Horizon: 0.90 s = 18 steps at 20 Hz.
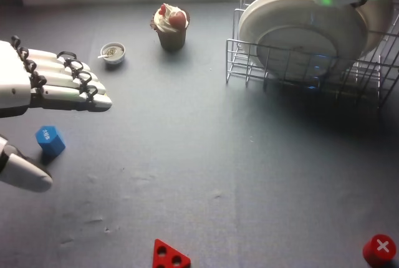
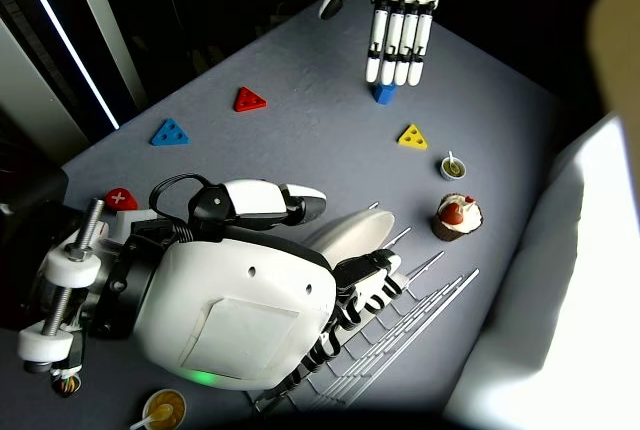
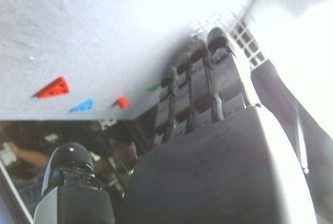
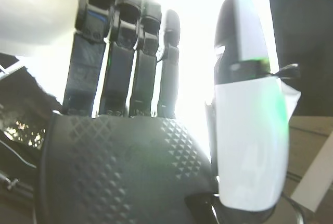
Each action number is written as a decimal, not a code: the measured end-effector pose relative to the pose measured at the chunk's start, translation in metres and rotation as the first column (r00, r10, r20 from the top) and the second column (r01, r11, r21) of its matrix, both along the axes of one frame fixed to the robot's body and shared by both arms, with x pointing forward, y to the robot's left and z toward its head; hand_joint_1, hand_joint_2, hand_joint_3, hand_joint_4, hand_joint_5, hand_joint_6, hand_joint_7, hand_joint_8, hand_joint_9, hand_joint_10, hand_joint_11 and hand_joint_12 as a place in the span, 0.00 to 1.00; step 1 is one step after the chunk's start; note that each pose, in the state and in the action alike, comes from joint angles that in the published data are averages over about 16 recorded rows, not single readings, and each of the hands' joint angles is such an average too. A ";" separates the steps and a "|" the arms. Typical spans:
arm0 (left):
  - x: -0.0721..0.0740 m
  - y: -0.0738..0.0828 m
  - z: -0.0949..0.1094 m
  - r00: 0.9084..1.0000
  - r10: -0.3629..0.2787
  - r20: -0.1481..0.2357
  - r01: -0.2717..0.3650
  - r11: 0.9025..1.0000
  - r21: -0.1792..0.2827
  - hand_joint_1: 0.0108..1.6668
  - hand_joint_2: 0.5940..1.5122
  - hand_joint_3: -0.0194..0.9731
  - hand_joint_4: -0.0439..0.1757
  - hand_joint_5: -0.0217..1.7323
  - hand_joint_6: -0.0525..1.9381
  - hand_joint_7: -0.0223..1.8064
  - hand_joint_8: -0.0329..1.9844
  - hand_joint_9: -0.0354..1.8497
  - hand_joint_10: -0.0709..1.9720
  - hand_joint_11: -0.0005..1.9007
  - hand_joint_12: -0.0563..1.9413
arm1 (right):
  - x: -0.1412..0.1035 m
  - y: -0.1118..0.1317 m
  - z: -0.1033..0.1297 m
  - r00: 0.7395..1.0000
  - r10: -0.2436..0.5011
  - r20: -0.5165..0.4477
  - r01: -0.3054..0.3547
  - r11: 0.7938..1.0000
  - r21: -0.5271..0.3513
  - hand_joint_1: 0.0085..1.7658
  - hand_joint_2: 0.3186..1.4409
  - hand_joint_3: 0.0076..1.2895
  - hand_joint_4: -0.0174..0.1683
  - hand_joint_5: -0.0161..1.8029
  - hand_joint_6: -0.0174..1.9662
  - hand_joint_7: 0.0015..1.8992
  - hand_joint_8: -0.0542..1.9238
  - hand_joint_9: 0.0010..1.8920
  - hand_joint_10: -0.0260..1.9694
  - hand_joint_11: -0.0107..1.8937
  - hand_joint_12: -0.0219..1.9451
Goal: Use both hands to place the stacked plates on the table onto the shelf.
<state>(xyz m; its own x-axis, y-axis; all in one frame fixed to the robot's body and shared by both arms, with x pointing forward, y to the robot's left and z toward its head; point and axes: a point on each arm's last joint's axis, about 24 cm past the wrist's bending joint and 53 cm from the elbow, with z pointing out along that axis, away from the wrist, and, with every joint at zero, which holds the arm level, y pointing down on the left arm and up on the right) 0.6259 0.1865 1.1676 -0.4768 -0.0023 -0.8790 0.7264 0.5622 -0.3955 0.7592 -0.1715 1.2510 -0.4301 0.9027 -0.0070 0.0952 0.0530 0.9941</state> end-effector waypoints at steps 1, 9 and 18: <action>-0.001 -0.002 0.000 1.000 -0.003 -0.002 0.003 1.000 -0.002 0.04 0.45 0.02 0.22 0.09 0.03 0.10 0.01 0.11 0.04 0.09 0.04 | 0.000 0.000 0.003 1.000 -0.001 0.004 0.001 1.000 0.006 0.66 0.61 0.00 0.07 0.44 0.13 0.43 0.10 0.50 0.05 0.60 0.03; -0.005 -0.010 -0.002 1.000 -0.017 -0.010 0.017 1.000 -0.012 0.04 0.45 0.02 0.22 0.10 0.03 0.10 0.01 0.10 0.04 0.09 0.04 | -0.008 -0.002 0.033 0.995 0.015 0.096 -0.011 0.999 -0.040 0.62 0.62 0.00 0.07 0.37 0.02 0.37 0.03 0.44 0.03 0.55 0.02; -0.006 -0.012 -0.001 1.000 -0.019 -0.013 0.019 1.000 -0.019 0.02 0.45 0.02 0.22 0.09 0.03 0.10 0.01 0.10 0.04 0.08 0.04 | -0.037 -0.017 0.056 0.910 0.116 0.398 0.092 0.880 -0.467 0.53 0.61 0.00 0.19 0.27 0.02 0.27 0.03 0.31 0.02 0.38 0.02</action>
<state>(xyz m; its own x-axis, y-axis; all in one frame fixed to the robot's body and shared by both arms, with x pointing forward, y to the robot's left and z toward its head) 0.6203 0.1743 1.1662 -0.4887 -0.0099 -0.8724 0.7315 0.5403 -0.4159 0.7218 -0.1889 1.3066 -0.3059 0.7407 -0.5981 -0.3107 0.5162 0.7981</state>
